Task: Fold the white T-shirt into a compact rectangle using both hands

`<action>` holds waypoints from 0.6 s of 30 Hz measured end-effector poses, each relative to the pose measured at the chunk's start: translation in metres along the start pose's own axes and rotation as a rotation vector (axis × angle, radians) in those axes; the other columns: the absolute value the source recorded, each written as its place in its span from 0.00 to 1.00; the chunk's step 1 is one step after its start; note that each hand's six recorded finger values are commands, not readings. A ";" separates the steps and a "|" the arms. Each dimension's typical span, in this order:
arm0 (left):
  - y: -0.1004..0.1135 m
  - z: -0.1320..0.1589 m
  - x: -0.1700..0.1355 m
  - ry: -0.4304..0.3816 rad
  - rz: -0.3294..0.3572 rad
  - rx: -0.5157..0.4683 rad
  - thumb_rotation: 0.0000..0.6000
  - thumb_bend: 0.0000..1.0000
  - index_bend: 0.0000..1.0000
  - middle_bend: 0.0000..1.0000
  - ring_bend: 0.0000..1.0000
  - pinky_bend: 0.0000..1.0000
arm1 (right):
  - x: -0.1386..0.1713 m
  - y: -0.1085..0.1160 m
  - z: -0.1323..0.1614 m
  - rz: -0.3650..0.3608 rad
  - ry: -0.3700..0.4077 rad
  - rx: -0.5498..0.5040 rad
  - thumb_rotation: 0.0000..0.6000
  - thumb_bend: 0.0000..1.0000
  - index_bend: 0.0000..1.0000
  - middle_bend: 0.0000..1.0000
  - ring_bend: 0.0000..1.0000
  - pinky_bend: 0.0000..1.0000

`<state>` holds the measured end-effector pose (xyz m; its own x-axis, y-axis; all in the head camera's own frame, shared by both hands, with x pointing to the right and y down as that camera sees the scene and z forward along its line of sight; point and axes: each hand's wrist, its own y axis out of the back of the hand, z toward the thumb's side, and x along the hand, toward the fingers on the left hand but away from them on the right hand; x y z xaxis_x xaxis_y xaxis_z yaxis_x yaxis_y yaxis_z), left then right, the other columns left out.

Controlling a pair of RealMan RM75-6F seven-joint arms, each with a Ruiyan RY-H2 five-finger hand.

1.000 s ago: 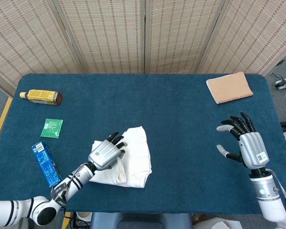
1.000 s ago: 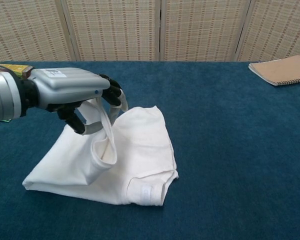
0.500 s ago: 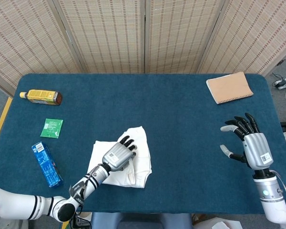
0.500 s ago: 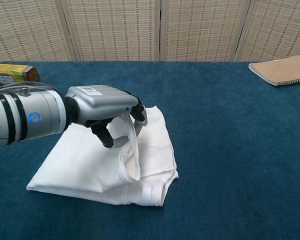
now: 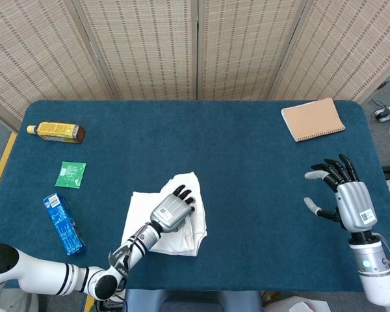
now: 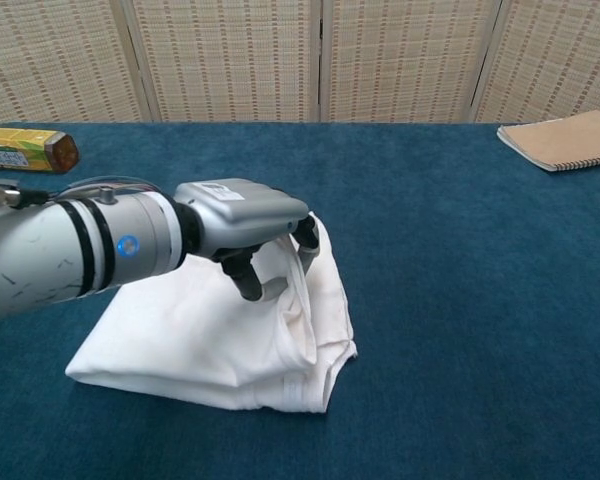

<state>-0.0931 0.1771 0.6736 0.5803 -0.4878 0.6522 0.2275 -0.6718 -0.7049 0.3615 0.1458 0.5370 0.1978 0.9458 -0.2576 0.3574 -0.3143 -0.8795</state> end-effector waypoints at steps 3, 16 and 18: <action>-0.001 0.002 0.003 0.005 -0.008 -0.002 1.00 0.52 0.65 0.22 0.08 0.00 | 0.000 0.000 -0.001 0.000 -0.002 -0.001 1.00 0.20 0.38 0.29 0.14 0.00; -0.008 0.017 0.009 -0.004 -0.029 0.009 1.00 0.34 0.10 0.05 0.00 0.00 | 0.000 0.001 -0.004 -0.002 -0.011 -0.006 1.00 0.20 0.38 0.29 0.14 0.00; -0.006 0.021 0.008 -0.008 -0.014 -0.002 1.00 0.31 0.02 0.01 0.00 0.00 | 0.000 0.001 -0.004 -0.003 -0.010 -0.004 1.00 0.20 0.38 0.29 0.14 0.00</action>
<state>-0.0733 0.1884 0.6774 0.5833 -0.4736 0.6599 0.2343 -0.6798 -0.6950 0.3652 0.1448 0.5380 0.1873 0.9475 -0.2591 0.3613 -0.3117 -0.8788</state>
